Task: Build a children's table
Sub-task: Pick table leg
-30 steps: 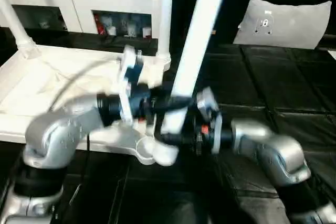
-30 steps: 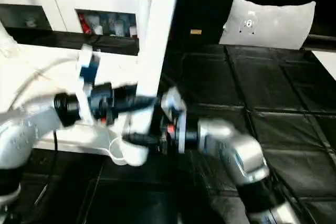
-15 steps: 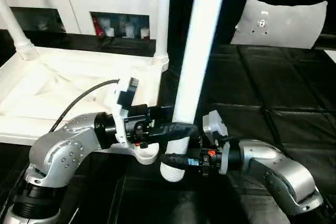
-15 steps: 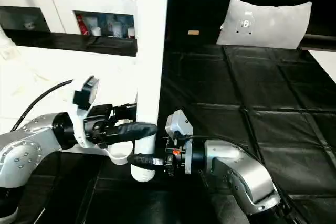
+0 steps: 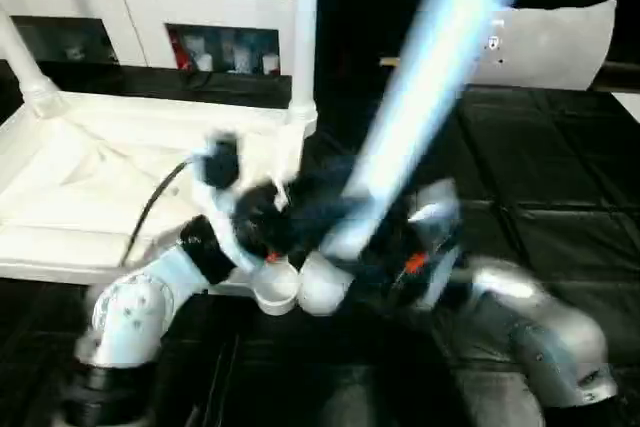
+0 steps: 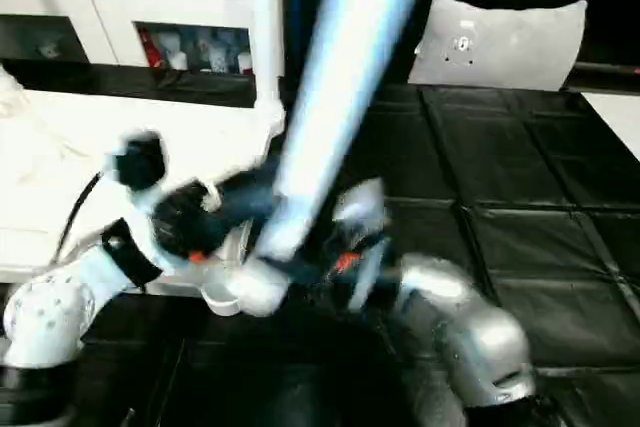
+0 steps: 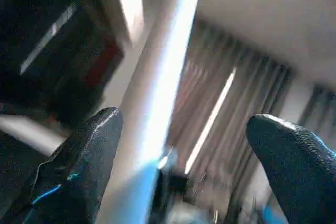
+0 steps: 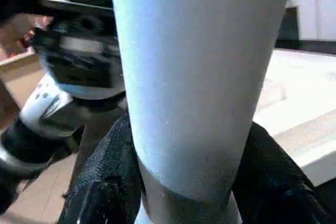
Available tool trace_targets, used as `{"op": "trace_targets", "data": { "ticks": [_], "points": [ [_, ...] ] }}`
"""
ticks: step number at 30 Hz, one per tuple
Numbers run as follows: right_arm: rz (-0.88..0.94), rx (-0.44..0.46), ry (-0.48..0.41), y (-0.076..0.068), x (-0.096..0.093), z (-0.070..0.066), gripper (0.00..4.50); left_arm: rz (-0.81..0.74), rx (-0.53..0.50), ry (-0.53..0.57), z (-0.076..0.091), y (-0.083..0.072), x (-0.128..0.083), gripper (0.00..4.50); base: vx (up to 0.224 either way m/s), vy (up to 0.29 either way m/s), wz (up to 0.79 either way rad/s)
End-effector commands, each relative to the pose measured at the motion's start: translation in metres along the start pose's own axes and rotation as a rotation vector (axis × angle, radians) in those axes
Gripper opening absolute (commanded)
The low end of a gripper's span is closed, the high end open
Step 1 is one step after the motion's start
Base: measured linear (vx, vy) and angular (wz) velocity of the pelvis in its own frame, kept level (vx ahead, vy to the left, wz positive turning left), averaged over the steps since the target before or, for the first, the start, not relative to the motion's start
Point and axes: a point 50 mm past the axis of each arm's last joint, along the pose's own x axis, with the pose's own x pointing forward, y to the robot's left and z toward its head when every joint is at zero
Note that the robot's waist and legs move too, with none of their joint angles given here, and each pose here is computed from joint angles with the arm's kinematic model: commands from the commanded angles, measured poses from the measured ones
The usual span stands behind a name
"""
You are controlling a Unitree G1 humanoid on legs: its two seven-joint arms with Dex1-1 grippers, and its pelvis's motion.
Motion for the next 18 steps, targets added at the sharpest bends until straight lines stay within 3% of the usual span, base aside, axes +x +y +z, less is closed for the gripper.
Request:
{"op": "trace_targets", "data": {
  "ticks": [1, 4, 6, 8, 9, 10, 14, 18],
  "points": [
    [-0.005, -0.008, -0.018, 0.001, 0.003, 0.003, 1.91, 0.08, 0.042, -0.068, 0.006, 0.003, 0.003, 4.49, 0.0, 0.0, 0.0],
    [-0.023, -0.023, -0.017, 0.0, 0.005, 0.004, 1.91, 0.192, 0.108, -0.096, 0.011, 0.011, 0.001, 4.49, 0.0, 0.0, 0.0],
    [-0.051, -0.051, -0.001, -0.001, 0.007, 0.004, 1.91, 0.37, 0.2, -0.068, 0.015, 0.022, -0.002, 4.49, 0.0, 0.0, 0.0],
    [-0.089, -0.097, 0.033, -0.003, 0.008, 0.003, 1.91, 0.58, 0.312, 0.015, 0.019, 0.037, -0.007, 4.49, 0.0, 0.0, 0.0],
    [-0.089, -0.097, 0.033, -0.003, 0.008, 0.003, 1.91, 0.58, 0.312, 0.015, 0.019, 0.037, -0.007, 4.49, 0.0, 0.0, 0.0],
    [-0.124, -0.143, 0.07, -0.006, 0.01, 0.0, 1.91, 0.646, 0.406, 0.142, 0.017, 0.039, -0.005, 4.49, 0.0, 0.0, 0.0],
    [-0.17, -0.192, 0.106, -0.011, 0.012, -0.002, 1.91, 0.561, 0.466, 0.288, 0.005, 0.027, 0.012, 4.49, 0.0, 0.0, 0.0],
    [-0.203, -0.222, 0.125, -0.015, 0.013, -0.002, 1.91, 0.481, 0.491, 0.337, 0.0, 0.017, 0.027, 4.49, 0.0, 0.0, 0.0]
  ]
}}
